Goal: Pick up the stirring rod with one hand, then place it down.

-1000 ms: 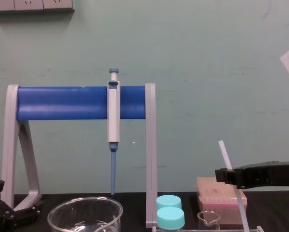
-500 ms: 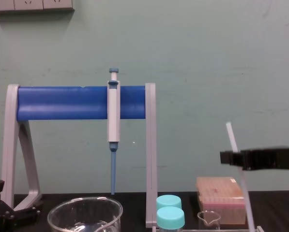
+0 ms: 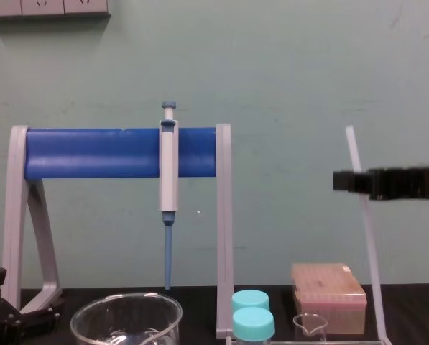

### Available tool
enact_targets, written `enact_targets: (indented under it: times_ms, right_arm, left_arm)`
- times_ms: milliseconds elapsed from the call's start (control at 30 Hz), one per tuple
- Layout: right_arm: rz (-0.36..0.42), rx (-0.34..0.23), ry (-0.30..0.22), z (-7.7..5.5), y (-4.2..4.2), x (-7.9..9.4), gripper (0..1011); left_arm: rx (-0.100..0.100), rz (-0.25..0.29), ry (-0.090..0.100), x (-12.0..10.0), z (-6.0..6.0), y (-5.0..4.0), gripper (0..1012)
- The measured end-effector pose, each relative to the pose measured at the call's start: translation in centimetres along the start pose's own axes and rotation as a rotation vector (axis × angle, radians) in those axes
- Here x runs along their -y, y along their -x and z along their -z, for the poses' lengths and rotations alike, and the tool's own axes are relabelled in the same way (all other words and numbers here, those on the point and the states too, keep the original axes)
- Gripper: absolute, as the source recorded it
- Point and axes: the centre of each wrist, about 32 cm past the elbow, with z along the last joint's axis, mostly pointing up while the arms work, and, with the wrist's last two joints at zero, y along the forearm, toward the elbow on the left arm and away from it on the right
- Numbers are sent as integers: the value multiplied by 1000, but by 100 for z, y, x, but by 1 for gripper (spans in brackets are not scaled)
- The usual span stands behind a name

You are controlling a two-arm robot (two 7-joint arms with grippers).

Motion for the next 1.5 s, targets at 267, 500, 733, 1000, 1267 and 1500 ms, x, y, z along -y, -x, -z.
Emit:
enact_targets:
  times_ms: [267, 500, 733, 1000, 1267, 1500]
  right_arm:
    - [-10, 20, -67, -135, 9, 33, 79]
    - [-38, 15, -102, -171, 44, -29, 79]
    - [-71, 10, -108, -175, 77, -102, 79]
    - [-76, 11, -107, -175, 79, -113, 78]
    - [-75, 9, -107, -172, 78, -108, 78]
    - [-73, 10, -107, -172, 77, -105, 79]
  left_arm:
    - [0, 0, 0, 0, 0, 0, 1005]
    - [0, 0, 0, 0, 0, 0, 1005]
    - [0, 0, 0, 0, 0, 0, 1005]
    - [0, 0, 0, 0, 0, 0, 1005]
    - [0, 0, 0, 0, 0, 0, 1005]
    - [0, 0, 0, 0, 0, 0, 1005]
